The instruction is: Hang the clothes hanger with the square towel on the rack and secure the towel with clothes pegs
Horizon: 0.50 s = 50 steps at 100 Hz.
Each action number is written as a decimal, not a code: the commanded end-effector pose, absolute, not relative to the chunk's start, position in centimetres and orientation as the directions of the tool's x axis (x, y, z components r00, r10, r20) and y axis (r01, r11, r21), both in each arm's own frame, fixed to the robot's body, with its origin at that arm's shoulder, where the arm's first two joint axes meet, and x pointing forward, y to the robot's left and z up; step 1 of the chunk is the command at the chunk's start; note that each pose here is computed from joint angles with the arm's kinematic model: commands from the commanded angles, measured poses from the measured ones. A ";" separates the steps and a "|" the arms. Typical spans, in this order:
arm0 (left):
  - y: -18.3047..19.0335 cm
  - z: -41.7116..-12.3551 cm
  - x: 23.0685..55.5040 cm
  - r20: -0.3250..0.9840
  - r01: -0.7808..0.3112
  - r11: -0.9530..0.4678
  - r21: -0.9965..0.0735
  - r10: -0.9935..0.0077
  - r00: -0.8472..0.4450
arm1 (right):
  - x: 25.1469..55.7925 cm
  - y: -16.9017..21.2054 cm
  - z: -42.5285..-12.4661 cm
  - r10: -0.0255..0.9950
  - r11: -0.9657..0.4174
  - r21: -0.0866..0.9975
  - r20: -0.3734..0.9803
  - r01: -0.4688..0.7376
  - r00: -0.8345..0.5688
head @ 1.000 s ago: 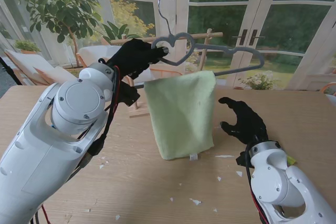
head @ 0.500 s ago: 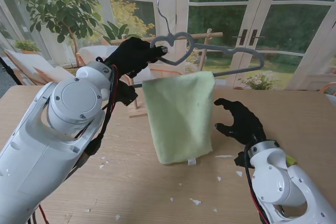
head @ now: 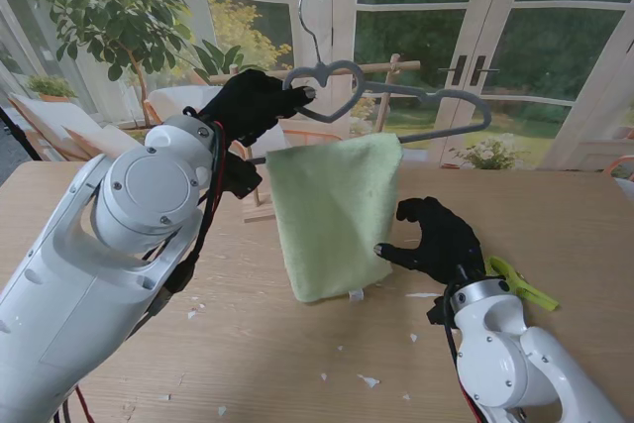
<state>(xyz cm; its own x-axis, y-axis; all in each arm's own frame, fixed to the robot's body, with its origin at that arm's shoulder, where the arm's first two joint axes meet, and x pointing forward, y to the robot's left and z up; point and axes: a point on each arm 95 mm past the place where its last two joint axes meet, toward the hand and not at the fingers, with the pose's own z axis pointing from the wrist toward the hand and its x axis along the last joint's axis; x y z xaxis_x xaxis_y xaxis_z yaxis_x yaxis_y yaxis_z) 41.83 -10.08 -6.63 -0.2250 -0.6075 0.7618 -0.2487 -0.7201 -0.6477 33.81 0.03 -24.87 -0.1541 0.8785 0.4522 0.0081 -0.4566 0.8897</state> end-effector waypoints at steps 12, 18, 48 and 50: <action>-10.5 -6.0 41.4 0.768 -0.256 -0.724 -0.640 -0.598 -0.230 | 34.3 1.4 -25.4 0.885 -0.448 0.894 0.447 0.021 -0.127; -10.5 -6.0 41.4 0.768 -0.256 -0.724 -0.640 -0.598 -0.229 | 34.4 1.5 -25.3 0.889 -0.442 0.897 0.441 0.018 -0.123; -10.5 -6.2 41.4 0.772 -0.258 -0.727 -0.636 -0.595 -0.224 | 34.7 1.9 -25.5 0.817 -0.567 0.824 0.558 -0.024 -0.146; -10.5 -6.2 41.4 0.771 -0.258 -0.726 -0.637 -0.597 -0.223 | 34.7 2.0 -25.4 0.810 -0.577 0.816 0.567 -0.027 -0.150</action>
<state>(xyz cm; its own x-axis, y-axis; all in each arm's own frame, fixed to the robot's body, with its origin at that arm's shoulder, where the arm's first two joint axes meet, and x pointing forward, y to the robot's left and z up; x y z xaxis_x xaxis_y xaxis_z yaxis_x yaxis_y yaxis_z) 41.72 -10.23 -6.51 -0.2152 -0.6025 0.7686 -0.2492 -0.7271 -0.6397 34.89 1.23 -25.27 -0.1409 0.8245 0.5480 -0.0449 -0.5583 0.8284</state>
